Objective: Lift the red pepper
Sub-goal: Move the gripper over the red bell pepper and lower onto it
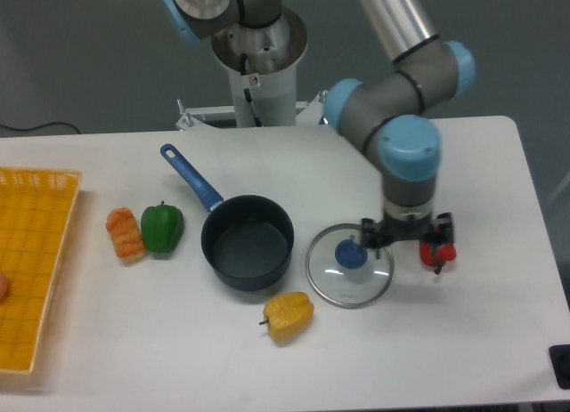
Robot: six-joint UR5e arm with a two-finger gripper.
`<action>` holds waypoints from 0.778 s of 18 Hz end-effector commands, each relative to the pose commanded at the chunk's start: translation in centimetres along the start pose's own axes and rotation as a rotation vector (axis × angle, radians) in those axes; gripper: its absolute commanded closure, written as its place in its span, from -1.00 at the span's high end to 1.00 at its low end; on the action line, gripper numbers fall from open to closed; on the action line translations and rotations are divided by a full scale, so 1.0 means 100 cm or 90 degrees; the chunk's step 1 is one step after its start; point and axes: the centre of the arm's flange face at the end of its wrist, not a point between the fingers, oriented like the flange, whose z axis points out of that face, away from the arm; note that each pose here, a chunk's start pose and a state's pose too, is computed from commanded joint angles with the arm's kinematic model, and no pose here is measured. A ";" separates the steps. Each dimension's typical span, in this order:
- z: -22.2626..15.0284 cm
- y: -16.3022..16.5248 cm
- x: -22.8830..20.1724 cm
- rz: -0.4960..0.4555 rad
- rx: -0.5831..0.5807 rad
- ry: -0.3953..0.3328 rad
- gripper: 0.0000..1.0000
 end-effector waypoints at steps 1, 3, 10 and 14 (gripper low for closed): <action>0.002 0.003 -0.008 -0.007 0.001 0.004 1.00; 0.007 0.006 -0.015 -0.013 -0.004 0.006 1.00; 0.027 0.015 -0.033 -0.035 -0.018 0.013 1.00; 0.032 0.014 -0.034 -0.038 -0.021 0.015 1.00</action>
